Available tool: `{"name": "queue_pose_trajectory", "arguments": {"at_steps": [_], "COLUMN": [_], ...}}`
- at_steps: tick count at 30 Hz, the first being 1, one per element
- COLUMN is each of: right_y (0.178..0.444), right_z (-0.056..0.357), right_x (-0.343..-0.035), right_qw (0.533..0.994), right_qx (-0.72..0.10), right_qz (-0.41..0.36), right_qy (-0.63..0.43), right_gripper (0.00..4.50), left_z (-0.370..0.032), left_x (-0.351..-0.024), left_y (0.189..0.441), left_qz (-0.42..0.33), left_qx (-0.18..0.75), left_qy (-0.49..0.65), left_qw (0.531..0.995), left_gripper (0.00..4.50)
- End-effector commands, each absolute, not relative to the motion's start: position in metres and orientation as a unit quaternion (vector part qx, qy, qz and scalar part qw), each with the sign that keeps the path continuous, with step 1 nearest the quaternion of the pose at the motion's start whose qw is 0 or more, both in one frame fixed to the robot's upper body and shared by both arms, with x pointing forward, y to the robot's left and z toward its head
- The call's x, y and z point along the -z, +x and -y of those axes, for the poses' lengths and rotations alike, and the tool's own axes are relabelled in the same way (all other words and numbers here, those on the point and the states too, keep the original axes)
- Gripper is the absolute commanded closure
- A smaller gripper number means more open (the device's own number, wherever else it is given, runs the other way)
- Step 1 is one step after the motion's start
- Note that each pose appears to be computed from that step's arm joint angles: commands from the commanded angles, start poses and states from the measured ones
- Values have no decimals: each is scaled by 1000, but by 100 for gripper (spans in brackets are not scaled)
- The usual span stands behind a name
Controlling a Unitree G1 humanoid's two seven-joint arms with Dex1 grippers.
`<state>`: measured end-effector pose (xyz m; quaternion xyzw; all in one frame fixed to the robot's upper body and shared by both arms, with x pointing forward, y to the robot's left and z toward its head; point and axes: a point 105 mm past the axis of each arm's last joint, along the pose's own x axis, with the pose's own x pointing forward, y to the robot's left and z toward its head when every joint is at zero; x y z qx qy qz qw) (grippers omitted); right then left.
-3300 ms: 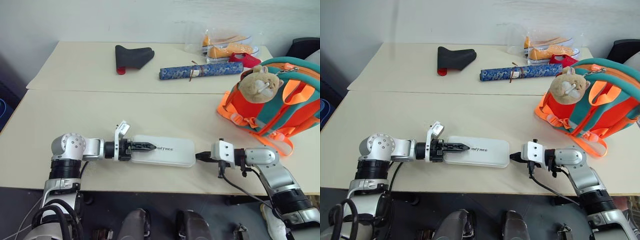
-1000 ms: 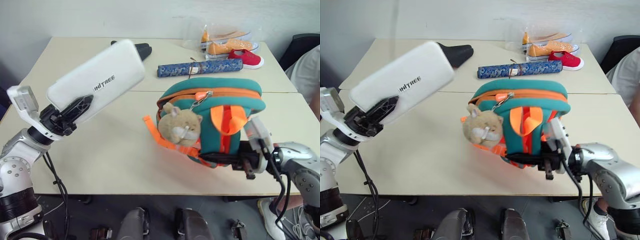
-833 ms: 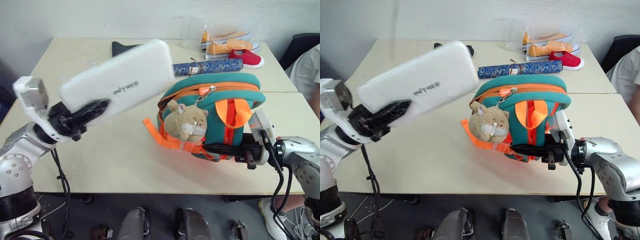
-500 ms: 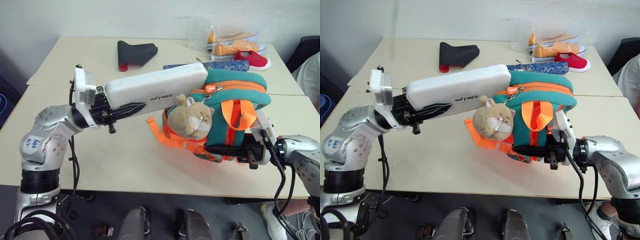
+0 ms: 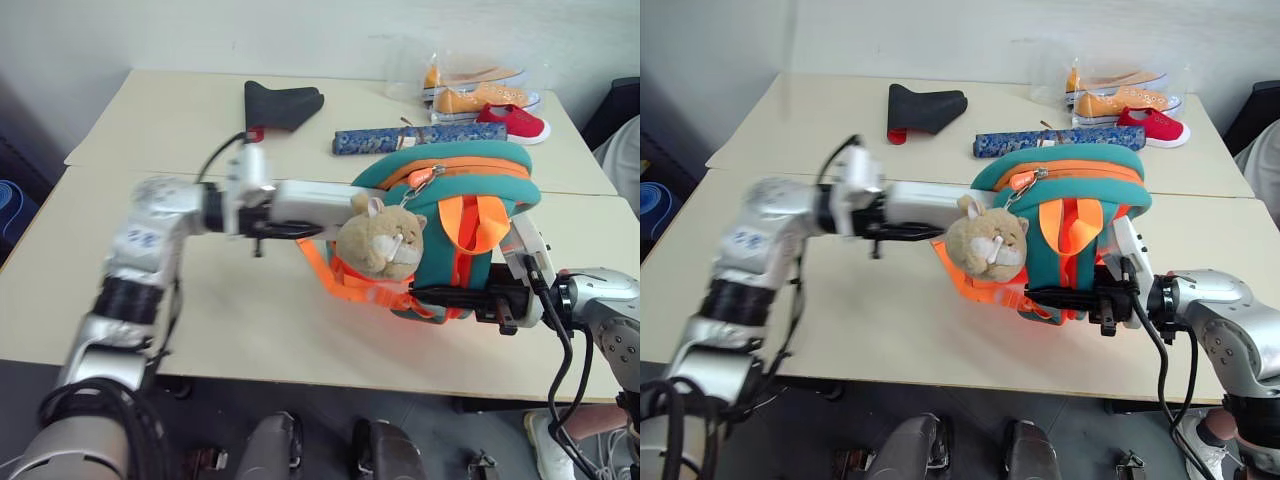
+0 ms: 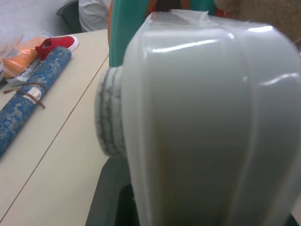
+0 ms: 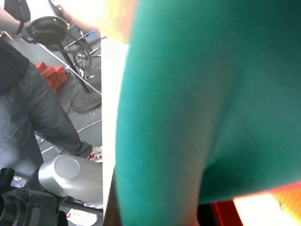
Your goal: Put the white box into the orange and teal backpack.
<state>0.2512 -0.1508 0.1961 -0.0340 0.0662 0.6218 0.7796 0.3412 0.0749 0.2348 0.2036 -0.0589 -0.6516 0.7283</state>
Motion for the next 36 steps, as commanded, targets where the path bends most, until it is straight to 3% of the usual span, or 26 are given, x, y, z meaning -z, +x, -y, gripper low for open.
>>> {"name": "queue_pose_trajectory", "arguments": {"at_steps": [1, 4, 7, 16, 23, 27, 32, 36], "right_y": [248, 248, 248, 249, 250, 254, 256, 256], "right_z": [144, 139, 136, 129, 125, 124, 123, 121], "right_x": [-206, -206, -206, -210, -207, -205, -205, -205], "right_qw": [772, 771, 773, 794, 797, 798, 797, 794], "right_qx": [-633, -635, -633, -607, -603, -602, -604, -608], "right_qz": [-41, -35, -32, -19, -20, -19, -19, -21], "right_qy": [-38, -36, -39, -22, -16, -15, -14, -10], "right_gripper": [449, 449, 449, 450, 450, 450, 450, 450], "left_z": [-38, 8, 25, -50, -105, -95, -74, -60], "left_x": [-240, -247, -248, -264, -258, -263, -274, -271], "left_y": [347, 346, 342, 337, 322, 290, 269, 267], "left_qz": [63, 83, 93, 143, 134, 173, 231, 253], "left_qx": [666, 682, 690, 686, 693, 711, 685, 663], "left_qy": [214, 202, 188, 117, 171, 183, 174, 169], "left_qw": [712, 698, 693, 704, 687, 656, 668, 684], "left_gripper": [327, 327, 327, 59, 59, 59, 59, 59]}}
